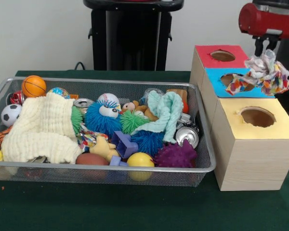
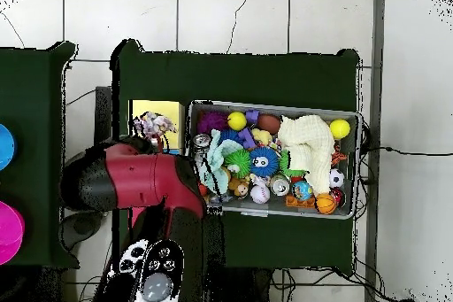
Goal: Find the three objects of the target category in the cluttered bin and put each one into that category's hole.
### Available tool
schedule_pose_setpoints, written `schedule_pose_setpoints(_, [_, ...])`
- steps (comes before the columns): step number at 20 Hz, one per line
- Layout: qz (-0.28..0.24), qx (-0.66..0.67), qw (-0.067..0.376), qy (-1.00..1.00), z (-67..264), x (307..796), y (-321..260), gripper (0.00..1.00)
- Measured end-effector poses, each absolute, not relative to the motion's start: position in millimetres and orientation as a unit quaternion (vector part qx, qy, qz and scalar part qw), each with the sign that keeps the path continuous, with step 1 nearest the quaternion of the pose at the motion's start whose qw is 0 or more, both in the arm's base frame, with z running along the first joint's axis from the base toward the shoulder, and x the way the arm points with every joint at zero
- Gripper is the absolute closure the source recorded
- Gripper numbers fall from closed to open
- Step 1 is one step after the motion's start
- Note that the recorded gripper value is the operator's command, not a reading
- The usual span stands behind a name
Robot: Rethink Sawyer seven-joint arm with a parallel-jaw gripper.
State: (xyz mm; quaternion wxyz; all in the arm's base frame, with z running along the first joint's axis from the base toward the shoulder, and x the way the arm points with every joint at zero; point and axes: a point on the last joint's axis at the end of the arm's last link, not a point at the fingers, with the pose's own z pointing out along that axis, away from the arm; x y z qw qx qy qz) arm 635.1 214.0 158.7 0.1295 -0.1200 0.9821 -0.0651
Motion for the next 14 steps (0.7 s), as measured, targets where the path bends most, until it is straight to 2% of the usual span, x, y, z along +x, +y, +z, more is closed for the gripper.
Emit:
schedule_pose_setpoints(7, [-0.068, -0.121, 0.118, 0.983, 124, 634, 212, 1.00])
schedule_pose_setpoints(14, [-0.071, -0.121, 0.129, 0.982, 98, 635, 210, 1.00])
